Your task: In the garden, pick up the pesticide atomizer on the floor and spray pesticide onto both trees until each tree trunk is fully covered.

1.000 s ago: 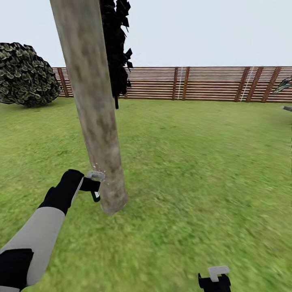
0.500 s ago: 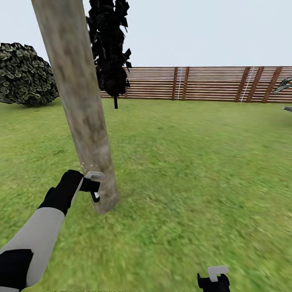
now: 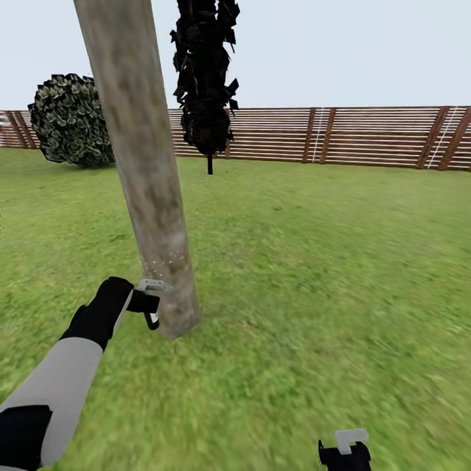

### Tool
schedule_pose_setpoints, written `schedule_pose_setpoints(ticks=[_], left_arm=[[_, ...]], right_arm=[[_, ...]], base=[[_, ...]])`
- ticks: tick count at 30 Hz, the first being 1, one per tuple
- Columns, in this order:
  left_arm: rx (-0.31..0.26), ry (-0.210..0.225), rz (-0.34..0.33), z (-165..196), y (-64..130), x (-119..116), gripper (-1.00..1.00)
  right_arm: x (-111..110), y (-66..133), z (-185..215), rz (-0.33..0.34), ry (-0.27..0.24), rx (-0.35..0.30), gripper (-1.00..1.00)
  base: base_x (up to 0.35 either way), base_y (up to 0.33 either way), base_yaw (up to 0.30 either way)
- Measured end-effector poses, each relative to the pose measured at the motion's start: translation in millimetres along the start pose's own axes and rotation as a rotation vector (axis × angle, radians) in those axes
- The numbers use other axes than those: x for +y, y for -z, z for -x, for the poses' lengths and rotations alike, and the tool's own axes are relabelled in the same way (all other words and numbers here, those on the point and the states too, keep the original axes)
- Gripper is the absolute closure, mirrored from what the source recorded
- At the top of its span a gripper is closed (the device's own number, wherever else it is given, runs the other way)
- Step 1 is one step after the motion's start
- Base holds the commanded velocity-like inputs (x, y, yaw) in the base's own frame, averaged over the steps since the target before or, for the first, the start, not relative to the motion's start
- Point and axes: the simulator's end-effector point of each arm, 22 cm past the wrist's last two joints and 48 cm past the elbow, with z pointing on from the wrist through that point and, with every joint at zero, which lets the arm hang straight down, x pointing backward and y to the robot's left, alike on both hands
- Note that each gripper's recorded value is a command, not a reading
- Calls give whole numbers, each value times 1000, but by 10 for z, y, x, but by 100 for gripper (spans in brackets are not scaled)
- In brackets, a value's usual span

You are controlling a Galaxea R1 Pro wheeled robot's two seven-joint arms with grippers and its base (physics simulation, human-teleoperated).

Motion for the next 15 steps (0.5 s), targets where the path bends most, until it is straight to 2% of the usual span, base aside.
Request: schedule_pose_setpoints(ticks=[6,9,13,15], left_arm=[[3,5,2,-20,-6,28,100],[3,42,-2,-54,-19,97,100],[5,43,-5,-67,-30,73,100],[26,44,2,-212,-78,113,100]], right_arm=[[7,1,0,1,0,0,-100],[14,1,3,2,1,-1,-100],[14,2,1,2,1,0,-100],[15,2,-3,2,1,0,-100]], base=[[91,-277,21],[91,-277,236],[89,-277,275],[38,-277,169]])
